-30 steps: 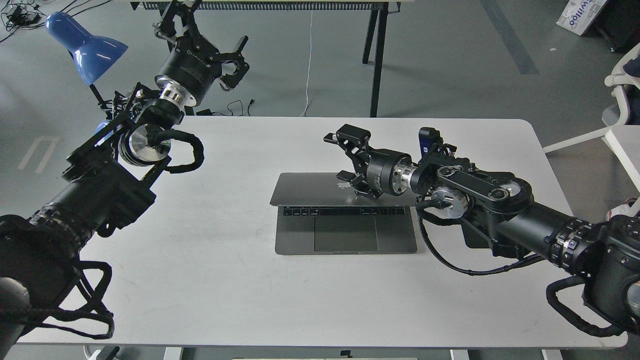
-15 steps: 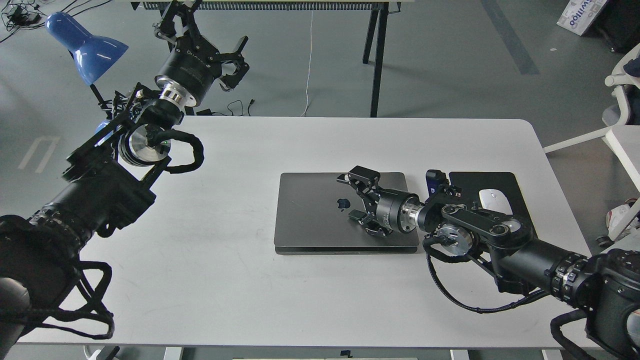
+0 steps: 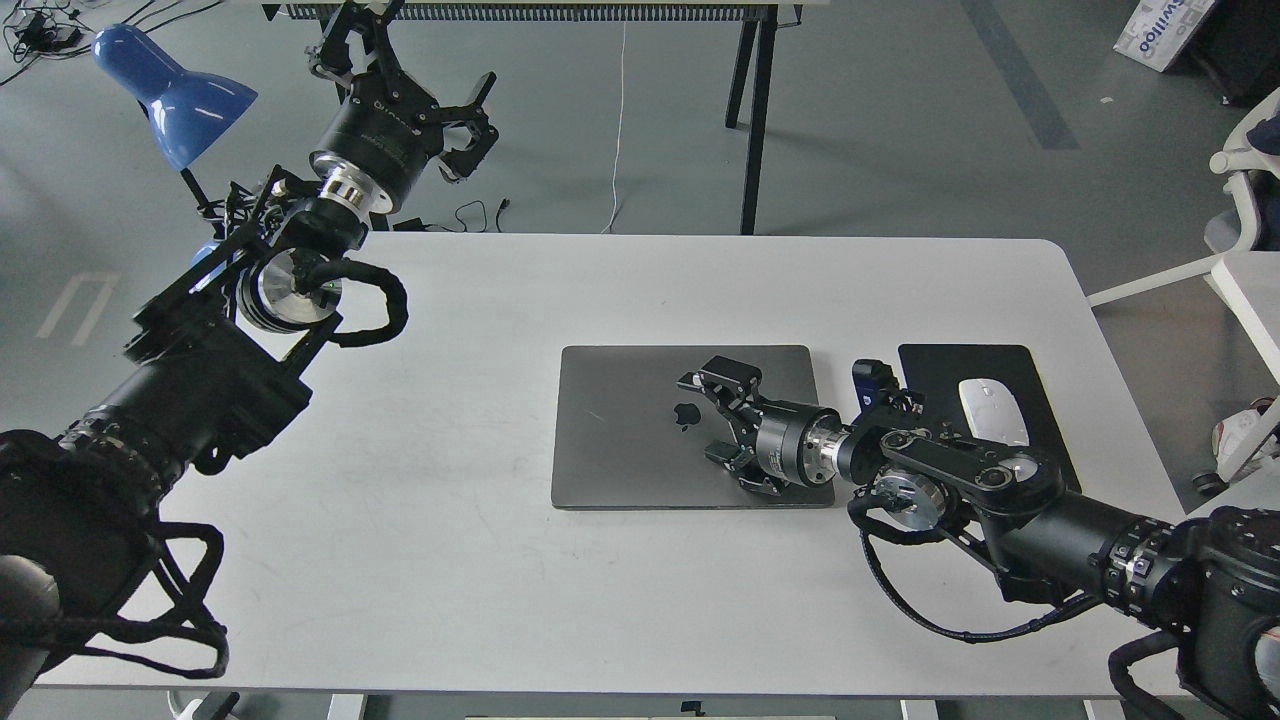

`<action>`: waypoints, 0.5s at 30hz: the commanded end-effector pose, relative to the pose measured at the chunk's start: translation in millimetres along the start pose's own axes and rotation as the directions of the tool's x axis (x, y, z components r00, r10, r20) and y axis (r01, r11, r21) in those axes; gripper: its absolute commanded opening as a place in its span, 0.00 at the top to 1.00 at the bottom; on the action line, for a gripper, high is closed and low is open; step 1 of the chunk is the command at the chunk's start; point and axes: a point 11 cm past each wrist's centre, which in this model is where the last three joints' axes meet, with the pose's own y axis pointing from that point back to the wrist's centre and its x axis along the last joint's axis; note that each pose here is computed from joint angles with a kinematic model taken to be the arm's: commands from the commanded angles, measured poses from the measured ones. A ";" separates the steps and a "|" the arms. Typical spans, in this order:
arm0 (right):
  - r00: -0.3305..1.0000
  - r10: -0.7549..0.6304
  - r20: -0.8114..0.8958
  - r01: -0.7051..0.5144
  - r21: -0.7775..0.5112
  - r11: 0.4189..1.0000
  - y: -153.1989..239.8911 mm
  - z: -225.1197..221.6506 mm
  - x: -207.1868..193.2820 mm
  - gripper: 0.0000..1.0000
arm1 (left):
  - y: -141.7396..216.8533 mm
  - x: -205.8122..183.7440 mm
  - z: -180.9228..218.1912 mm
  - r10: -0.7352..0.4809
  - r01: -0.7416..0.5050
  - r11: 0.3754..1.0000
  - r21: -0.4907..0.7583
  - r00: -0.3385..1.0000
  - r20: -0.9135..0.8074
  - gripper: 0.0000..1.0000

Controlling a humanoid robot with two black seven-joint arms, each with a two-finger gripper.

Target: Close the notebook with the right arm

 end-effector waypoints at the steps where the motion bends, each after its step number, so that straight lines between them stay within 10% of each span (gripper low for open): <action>1: 1.000 -0.014 -0.010 0.014 0.030 0.999 6.1 -13.9 1.6 0.00 | 0.4 0.3 -0.3 0.000 0.000 1.000 0.000 1.000 -0.001 0.00; 15: 0.990 0.140 -0.019 -0.121 0.395 0.911 113.2 -156.9 89.0 0.00 | 0.6 0.7 -0.2 0.001 -0.001 1.000 0.003 1.000 0.003 0.00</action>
